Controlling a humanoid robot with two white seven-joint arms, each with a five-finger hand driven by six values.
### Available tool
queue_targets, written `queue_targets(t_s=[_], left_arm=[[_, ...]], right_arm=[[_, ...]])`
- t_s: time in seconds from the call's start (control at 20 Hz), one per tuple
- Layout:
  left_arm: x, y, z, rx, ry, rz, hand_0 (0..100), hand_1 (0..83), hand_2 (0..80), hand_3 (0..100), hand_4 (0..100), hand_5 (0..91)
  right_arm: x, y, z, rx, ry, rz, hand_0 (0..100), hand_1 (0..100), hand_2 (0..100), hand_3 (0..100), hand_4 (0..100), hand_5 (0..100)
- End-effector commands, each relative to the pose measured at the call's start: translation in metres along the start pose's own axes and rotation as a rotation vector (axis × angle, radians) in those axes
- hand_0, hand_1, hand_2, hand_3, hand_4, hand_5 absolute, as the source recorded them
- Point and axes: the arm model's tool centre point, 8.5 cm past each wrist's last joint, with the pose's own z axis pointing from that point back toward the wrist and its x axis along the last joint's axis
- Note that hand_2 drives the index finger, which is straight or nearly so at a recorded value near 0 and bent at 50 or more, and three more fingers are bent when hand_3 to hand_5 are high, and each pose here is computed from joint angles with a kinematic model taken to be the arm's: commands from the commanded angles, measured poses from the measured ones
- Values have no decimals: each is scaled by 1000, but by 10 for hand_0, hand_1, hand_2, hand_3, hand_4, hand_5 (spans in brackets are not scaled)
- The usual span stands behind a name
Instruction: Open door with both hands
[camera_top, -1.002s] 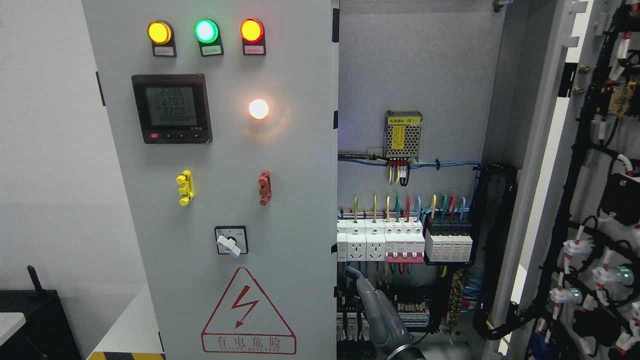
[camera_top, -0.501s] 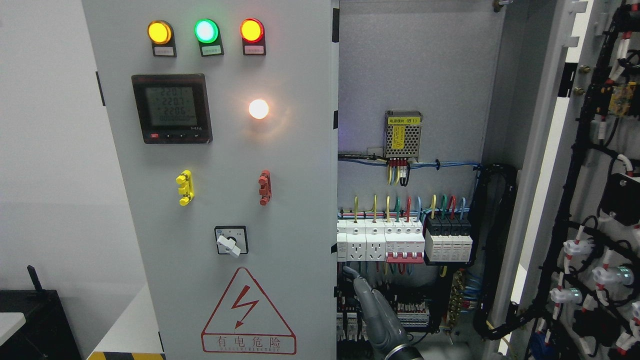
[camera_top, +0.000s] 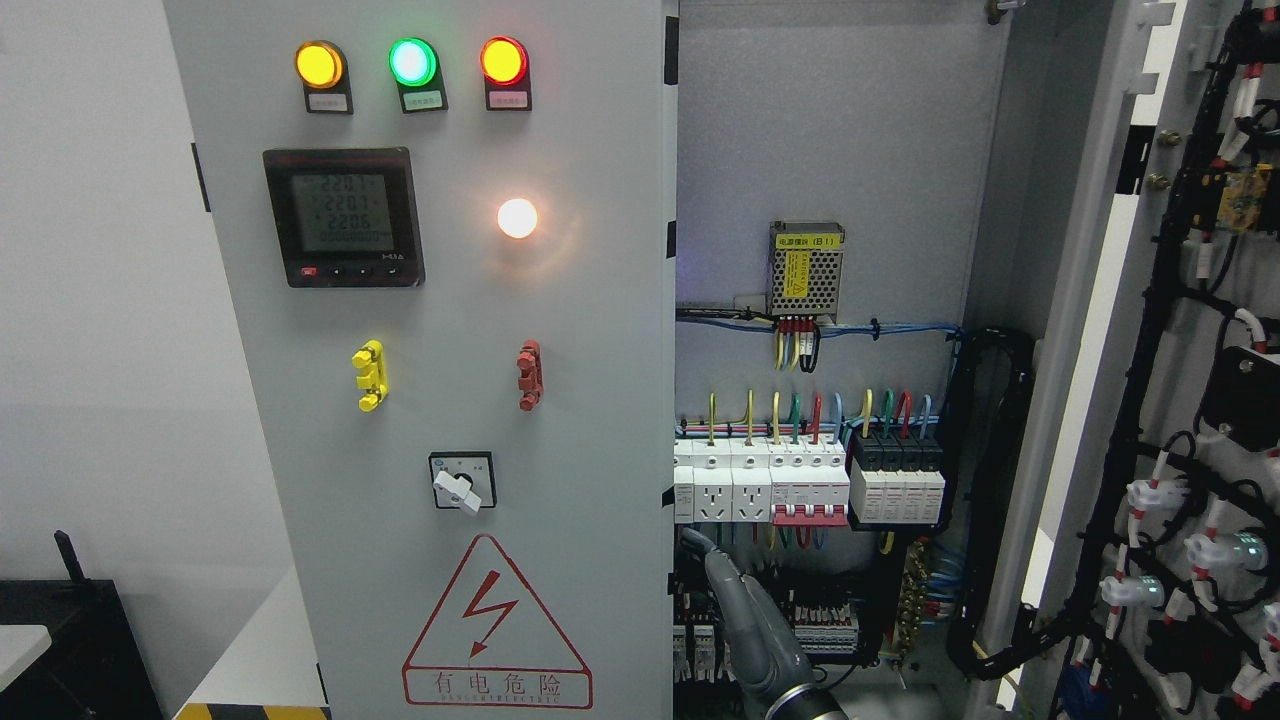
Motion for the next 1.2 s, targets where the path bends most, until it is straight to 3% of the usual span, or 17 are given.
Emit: queue_targets(t_s=[0.0, 0.3, 0.9, 1.15], left_arm=[[0, 0, 0, 0, 2, 0, 0, 0, 0, 0, 27, 0], [0, 0, 0, 0, 2, 0, 0, 0, 0, 0, 27, 0], [0, 0, 0, 0, 0, 0, 0, 0, 0, 0, 27, 0], [0, 0, 0, 0, 0, 0, 0, 0, 0, 0, 27, 0]], right_arm=[[-5, -2, -1, -1, 16, 0, 228, 0, 0, 0, 0, 0], [-7, 0, -1, 35, 23, -1, 228, 0, 0, 0, 0, 0], [-9, -8, -6, 24, 33, 0, 228, 0, 0, 0, 0, 0], [-9, -7, -7, 36, 31, -74, 228, 0, 0, 0, 0, 0]])
